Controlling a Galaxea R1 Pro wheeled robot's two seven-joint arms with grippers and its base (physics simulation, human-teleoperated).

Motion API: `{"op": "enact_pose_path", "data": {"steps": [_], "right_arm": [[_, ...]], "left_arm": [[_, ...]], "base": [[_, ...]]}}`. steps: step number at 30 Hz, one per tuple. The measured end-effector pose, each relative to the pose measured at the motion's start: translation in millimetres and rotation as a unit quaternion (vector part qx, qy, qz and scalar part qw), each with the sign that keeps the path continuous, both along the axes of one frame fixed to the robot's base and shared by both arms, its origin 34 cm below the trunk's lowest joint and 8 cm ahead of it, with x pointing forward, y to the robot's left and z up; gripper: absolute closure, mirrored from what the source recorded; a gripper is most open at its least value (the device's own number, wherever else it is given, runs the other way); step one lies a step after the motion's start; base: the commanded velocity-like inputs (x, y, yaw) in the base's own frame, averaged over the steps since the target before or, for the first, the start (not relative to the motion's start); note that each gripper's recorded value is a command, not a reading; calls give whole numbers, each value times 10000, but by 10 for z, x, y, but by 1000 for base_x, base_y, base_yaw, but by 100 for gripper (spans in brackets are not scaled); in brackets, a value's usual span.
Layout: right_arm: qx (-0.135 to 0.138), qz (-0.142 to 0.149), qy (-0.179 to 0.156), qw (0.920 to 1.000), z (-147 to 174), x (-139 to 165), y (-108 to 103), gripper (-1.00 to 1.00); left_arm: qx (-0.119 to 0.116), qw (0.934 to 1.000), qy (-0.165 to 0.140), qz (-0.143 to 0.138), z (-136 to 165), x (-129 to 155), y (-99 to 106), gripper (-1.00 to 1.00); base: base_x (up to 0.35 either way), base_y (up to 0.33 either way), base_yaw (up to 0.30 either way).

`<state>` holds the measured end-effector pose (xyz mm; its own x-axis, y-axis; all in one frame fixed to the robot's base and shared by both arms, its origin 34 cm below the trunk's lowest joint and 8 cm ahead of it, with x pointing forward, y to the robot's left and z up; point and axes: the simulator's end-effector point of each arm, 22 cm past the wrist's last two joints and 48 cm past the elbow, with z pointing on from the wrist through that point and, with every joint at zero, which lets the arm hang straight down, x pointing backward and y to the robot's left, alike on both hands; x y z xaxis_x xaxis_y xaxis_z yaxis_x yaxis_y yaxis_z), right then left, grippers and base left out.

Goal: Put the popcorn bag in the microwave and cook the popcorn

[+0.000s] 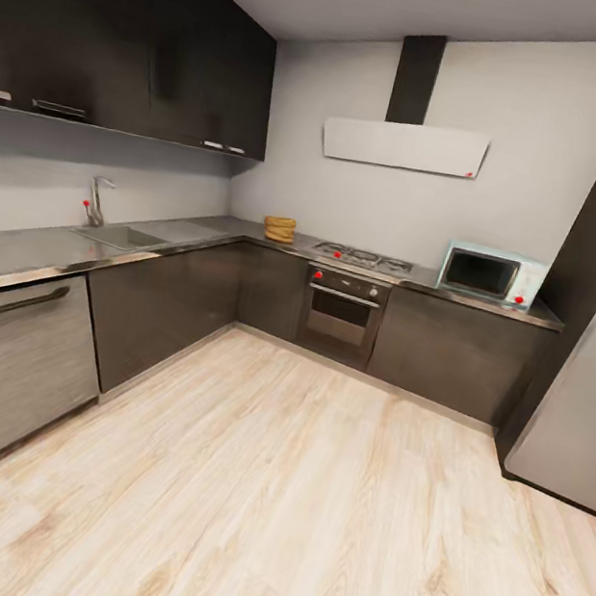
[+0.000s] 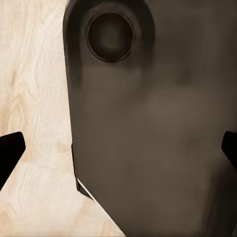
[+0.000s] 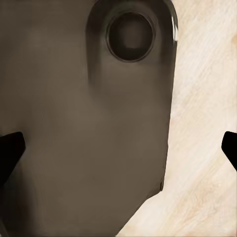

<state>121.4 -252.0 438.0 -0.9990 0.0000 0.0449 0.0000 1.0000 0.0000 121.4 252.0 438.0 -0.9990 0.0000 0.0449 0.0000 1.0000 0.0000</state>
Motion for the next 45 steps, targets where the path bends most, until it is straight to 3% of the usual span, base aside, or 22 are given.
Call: {"op": "enact_pose_path", "data": {"steps": [15,35,45], "right_arm": [[11,19,-91,10000,-2,45,9,-100],[8,3,-174,9998,-1,80,19,-100],[6,-28,-260,9997,-2,120,19,-100]], "left_arm": [[-13,9995,-207,244,-5,182,6,-100],[-17,9995,-209,245,-3,182,0,-100],[-17,9995,-207,245,-5,184,0,-100]], "base": [[4,0,0],[302,0,-4],[115,0,-214]]}}
